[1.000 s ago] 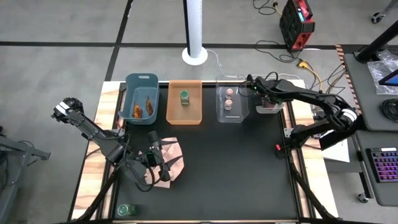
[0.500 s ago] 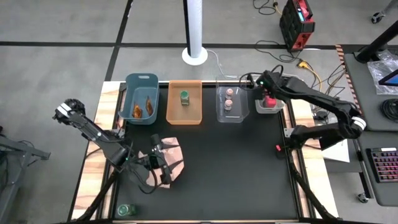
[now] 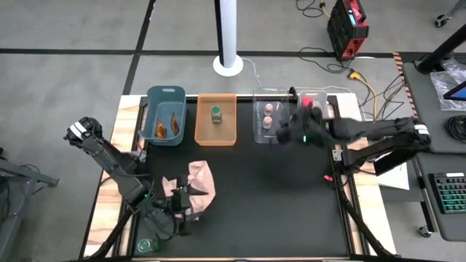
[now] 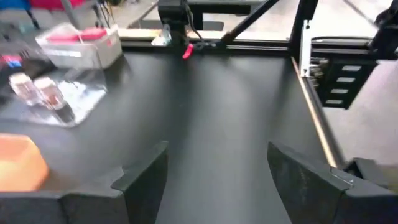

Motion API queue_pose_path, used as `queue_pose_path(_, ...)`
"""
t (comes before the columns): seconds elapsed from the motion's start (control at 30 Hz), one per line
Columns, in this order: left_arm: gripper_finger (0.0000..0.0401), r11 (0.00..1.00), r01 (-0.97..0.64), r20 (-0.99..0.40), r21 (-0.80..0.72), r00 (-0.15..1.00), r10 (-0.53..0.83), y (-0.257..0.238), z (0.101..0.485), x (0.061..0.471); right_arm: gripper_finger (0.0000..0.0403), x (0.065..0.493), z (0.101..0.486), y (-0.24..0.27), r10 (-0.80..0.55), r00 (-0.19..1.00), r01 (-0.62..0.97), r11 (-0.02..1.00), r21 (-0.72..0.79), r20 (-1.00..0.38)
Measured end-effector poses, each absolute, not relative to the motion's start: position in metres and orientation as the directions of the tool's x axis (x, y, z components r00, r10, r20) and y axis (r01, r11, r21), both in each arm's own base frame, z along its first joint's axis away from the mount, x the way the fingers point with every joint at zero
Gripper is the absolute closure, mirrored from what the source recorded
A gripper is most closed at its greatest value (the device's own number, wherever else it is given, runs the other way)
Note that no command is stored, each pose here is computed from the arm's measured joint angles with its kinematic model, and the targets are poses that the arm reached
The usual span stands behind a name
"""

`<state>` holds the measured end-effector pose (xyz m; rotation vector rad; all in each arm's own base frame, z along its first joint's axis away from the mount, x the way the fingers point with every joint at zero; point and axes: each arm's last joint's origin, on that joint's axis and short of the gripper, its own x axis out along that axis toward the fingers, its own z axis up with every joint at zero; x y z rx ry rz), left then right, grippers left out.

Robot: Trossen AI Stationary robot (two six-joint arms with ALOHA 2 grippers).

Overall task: Sort spices by type
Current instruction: Put the green seasoning bottle into the orange bin

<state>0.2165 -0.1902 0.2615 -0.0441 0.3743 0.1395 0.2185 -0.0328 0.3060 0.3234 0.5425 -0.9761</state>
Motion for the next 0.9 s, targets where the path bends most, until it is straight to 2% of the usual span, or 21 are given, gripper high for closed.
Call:
queue_pose_path(0.2,0.0145,0.968,-0.161,-0.423,-0.193,0.904,0.066,-0.2,0.255,0.205,0.0136,0.235,0.29,0.033,-0.676,0.536,0.735,0.668,-0.114,-0.506)
queue_pose_path(0.3,0.0145,0.937,-0.102,-0.487,-0.334,0.87,-0.079,-0.207,0.251,0.204,0.0141,0.243,0.279,0.063,-0.638,0.589,0.667,0.731,-0.147,-0.496)
queue_pose_path(0.4,0.0145,0.869,-0.074,-0.54,-0.489,0.808,-0.235,-0.213,0.248,0.204,0.0146,0.25,0.266,0.086,-0.607,0.623,0.616,0.769,-0.169,-0.493)
queue_pose_path(0.57,0.0145,0.723,-0.179,-0.6,-0.667,0.705,-0.379,-0.221,0.241,0.201,0.0151,0.265,0.249,0.107,-0.582,0.644,0.572,0.797,-0.194,-0.497)
queue_pose_path(0.77,0.0145,0.565,-0.35,-0.636,-0.747,0.624,-0.454,-0.24,0.241,0.201,0.0146,0.284,0.246,0.117,-0.584,0.638,0.532,0.806,-0.261,-0.502)
queue_pose_path(0.83,0.0146,0.561,-0.373,-0.653,-0.739,0.601,-0.46,-0.254,0.251,0.205,0.0143,0.29,0.247,0.12,-0.584,0.639,0.514,0.808,-0.287,-0.5)
queue_pose_path(0.9,0.0148,0.612,-0.409,-0.717,-0.677,0.554,-0.422,-0.265,0.263,0.21,0.014,0.295,0.248,0.123,-0.583,0.641,0.503,0.81,-0.301,-0.498)
